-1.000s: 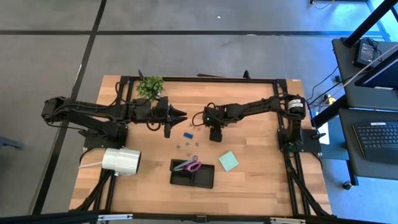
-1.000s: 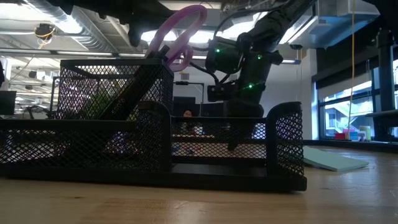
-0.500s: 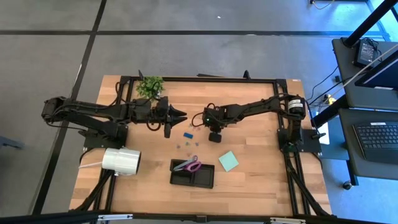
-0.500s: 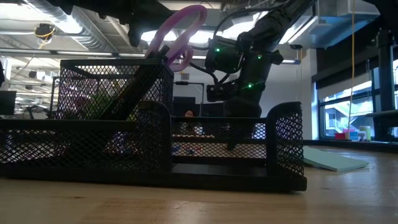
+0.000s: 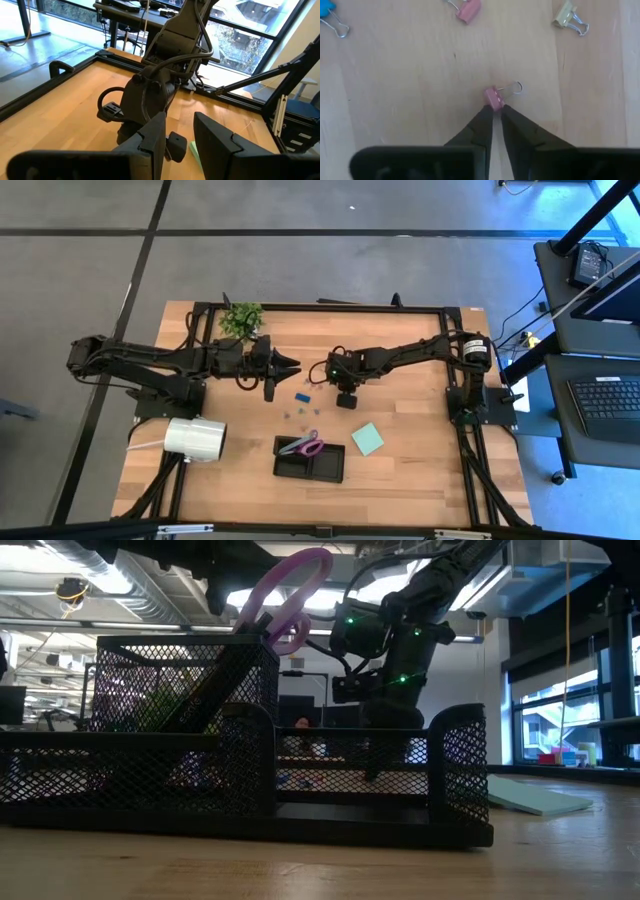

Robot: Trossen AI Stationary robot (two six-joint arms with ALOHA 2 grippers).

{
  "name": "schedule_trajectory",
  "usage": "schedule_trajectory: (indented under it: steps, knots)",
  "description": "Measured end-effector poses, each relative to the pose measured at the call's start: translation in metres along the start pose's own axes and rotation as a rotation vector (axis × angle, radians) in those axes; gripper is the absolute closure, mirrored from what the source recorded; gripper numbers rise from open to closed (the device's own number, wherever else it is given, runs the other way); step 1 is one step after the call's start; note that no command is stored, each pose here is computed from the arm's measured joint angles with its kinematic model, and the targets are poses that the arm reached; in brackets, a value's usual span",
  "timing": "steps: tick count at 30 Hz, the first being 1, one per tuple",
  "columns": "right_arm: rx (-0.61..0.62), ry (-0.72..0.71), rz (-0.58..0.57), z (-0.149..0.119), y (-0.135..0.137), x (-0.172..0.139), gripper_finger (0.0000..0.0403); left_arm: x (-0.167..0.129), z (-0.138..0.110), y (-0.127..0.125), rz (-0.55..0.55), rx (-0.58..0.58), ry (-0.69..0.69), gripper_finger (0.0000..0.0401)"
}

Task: Pick and place office supplies into organizer
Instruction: Put the pink binder clip into the desk organizer

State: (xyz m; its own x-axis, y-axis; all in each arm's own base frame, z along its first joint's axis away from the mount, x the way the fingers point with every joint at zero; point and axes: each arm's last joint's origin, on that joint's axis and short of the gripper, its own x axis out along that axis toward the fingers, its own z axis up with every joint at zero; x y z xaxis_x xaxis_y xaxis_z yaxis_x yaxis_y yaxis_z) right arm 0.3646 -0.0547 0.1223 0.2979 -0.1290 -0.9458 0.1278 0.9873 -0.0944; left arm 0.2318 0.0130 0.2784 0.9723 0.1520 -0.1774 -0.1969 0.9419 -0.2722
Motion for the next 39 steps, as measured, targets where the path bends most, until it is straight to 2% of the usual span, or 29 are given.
schedule_trajectory:
  steps: [9,15,25,36,39]
  knots:
    - [-0.025,-0.049,-0.005,0.0042,-0.0002,0.0006,0.0358,0.0,0.0,0.0,0.0,0.0,0.0,0.0306]
    - [-0.088,-0.088,-0.013,0.0082,-0.0004,0.0006,0.0359,0.0,0.0,0.0,0.0,0.0,0.0,0.0306]
    - [-0.118,-0.093,-0.015,0.0091,-0.0006,0.0005,0.036,0.0,-0.0001,-0.0002,-0.001,-0.001,0.001,0.0306]
    - [-0.336,-0.09,-0.02,0.0091,-0.0001,0.0003,0.036,0.0,-0.0001,-0.0002,-0.001,0.0,0.001,0.0306]
    - [-0.354,-0.09,-0.021,0.0091,-0.0001,0.0003,0.036,0.0,-0.0001,-0.0002,-0.001,0.0,0.001,0.0306]
